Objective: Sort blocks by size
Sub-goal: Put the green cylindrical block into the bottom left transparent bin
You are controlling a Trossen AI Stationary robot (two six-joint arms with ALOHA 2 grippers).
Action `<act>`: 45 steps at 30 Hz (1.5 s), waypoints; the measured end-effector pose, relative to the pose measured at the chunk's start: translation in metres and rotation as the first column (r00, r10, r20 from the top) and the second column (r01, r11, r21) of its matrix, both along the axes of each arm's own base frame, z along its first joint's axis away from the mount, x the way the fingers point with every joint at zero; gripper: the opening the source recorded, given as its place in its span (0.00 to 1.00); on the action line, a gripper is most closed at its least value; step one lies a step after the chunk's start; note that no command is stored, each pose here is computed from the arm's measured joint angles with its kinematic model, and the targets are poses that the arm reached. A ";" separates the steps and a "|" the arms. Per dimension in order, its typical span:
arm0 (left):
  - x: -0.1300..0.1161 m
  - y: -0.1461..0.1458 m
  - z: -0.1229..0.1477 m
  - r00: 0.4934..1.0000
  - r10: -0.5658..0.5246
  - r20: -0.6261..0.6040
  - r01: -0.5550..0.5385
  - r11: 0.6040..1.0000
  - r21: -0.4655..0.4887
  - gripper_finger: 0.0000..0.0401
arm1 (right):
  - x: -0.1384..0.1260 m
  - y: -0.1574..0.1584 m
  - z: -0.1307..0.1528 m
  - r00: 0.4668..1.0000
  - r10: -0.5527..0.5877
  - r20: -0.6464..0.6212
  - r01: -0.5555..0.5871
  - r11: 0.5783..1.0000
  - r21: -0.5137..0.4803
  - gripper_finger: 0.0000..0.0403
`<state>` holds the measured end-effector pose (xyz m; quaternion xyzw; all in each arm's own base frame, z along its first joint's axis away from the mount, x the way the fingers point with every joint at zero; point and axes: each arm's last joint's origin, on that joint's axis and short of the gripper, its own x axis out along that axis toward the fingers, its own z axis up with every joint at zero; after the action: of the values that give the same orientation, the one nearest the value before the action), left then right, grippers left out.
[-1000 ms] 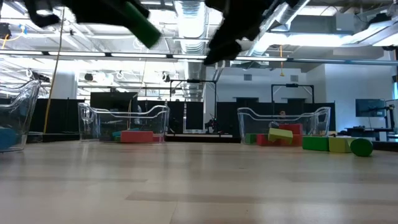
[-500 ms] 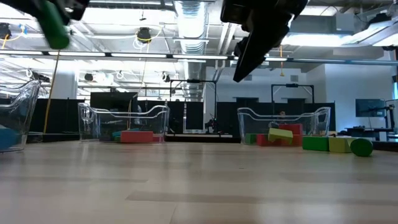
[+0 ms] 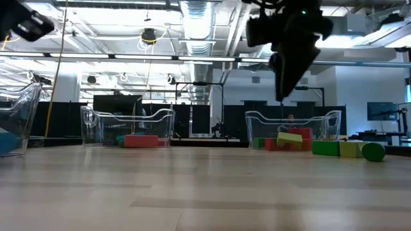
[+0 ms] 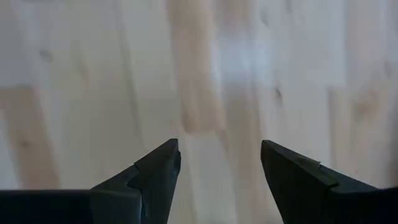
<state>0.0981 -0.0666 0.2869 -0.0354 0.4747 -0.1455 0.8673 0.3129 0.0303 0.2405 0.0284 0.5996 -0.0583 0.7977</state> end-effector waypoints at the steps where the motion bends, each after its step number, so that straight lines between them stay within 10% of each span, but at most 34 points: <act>1: 0.000 -0.001 -0.004 1.000 0.012 -0.026 -0.012 1.000 0.005 0.32 | -0.002 -0.001 -0.001 1.000 -0.019 -0.023 0.018 1.000 -0.019 0.63; 14: 0.012 -0.012 -0.043 0.981 0.044 -0.189 -0.028 0.996 0.090 0.32 | -0.047 -0.011 -0.033 0.949 -0.204 -0.241 0.170 0.973 -0.153 0.63; 31: 0.022 -0.019 -0.054 0.960 0.095 -0.264 -0.059 0.988 0.144 0.38 | -0.126 -0.029 -0.015 0.865 -0.491 0.104 0.502 0.845 -0.183 0.63; 45: 0.024 -0.020 -0.054 0.960 0.108 -0.257 -0.074 0.988 0.139 0.47 | -0.131 -0.037 -0.023 0.812 -0.557 0.174 0.580 0.804 -0.134 0.63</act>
<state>0.1221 -0.0870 0.2327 -0.0208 0.5922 -0.0685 0.8026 0.1816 -0.0069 0.2177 0.1381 0.5041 -0.3471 0.7786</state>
